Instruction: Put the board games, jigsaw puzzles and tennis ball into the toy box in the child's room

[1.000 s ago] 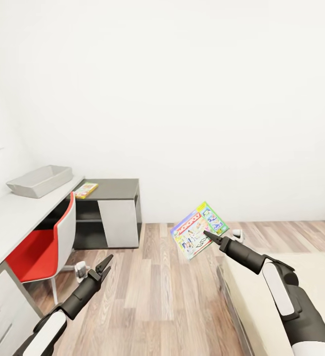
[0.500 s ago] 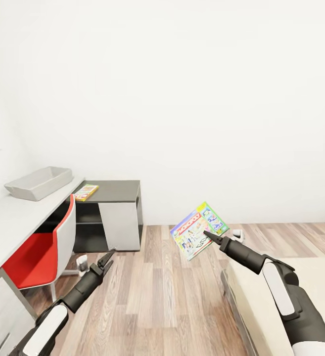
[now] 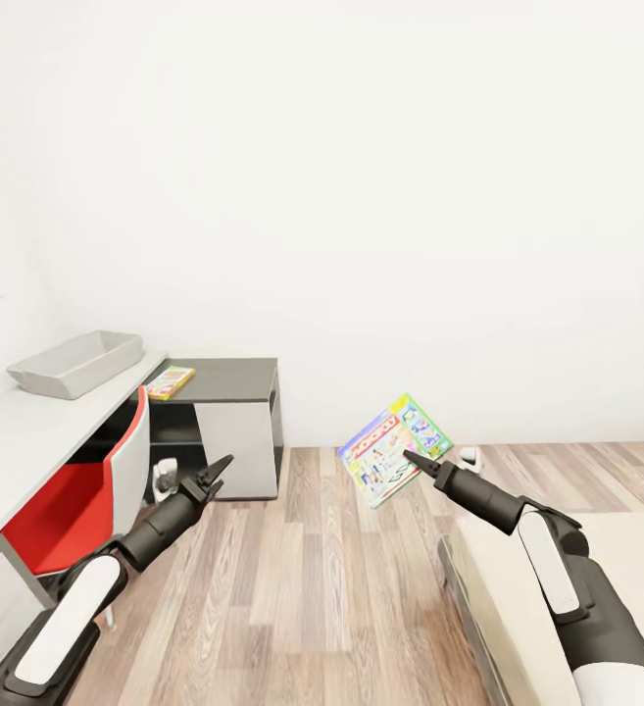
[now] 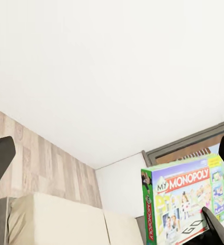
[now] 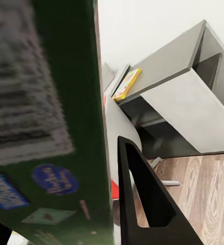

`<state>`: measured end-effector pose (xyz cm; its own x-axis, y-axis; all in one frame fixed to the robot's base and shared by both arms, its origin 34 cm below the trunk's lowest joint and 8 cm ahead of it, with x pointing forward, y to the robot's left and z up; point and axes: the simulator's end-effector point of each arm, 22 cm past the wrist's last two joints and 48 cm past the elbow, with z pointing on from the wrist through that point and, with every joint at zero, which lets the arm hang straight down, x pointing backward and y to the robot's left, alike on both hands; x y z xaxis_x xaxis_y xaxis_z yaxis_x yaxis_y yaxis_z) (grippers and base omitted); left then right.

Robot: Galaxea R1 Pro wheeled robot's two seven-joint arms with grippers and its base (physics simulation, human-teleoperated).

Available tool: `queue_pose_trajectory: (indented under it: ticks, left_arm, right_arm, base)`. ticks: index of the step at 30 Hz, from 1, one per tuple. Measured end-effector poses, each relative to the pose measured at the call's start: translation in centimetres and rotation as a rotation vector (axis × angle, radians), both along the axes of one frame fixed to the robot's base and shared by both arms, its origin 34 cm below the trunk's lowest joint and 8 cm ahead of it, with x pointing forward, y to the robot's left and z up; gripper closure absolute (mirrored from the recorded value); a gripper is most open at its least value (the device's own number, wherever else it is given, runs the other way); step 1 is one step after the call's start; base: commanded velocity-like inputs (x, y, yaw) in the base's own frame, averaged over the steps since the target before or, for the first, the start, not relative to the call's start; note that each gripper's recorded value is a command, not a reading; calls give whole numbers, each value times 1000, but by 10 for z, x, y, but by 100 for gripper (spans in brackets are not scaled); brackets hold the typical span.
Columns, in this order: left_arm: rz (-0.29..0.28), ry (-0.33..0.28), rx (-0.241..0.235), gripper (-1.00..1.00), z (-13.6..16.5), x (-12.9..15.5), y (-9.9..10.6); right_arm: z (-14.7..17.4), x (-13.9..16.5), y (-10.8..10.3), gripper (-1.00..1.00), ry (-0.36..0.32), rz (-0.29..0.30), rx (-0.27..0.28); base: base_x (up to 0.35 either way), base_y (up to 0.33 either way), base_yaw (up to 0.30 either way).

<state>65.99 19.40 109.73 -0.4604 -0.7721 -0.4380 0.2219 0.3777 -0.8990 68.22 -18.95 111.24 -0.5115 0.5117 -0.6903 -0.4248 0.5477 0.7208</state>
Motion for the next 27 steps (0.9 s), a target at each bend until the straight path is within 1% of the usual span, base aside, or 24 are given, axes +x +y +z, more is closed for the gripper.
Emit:
queue_pose_trajectory:
  ticks: [27]
  left_arm:
    - [0, 0, 0, -100, 0, 0, 0]
  right_arm:
    - [0, 0, 0, 100, 0, 0, 0]
  base:
    - [57, 0, 0]
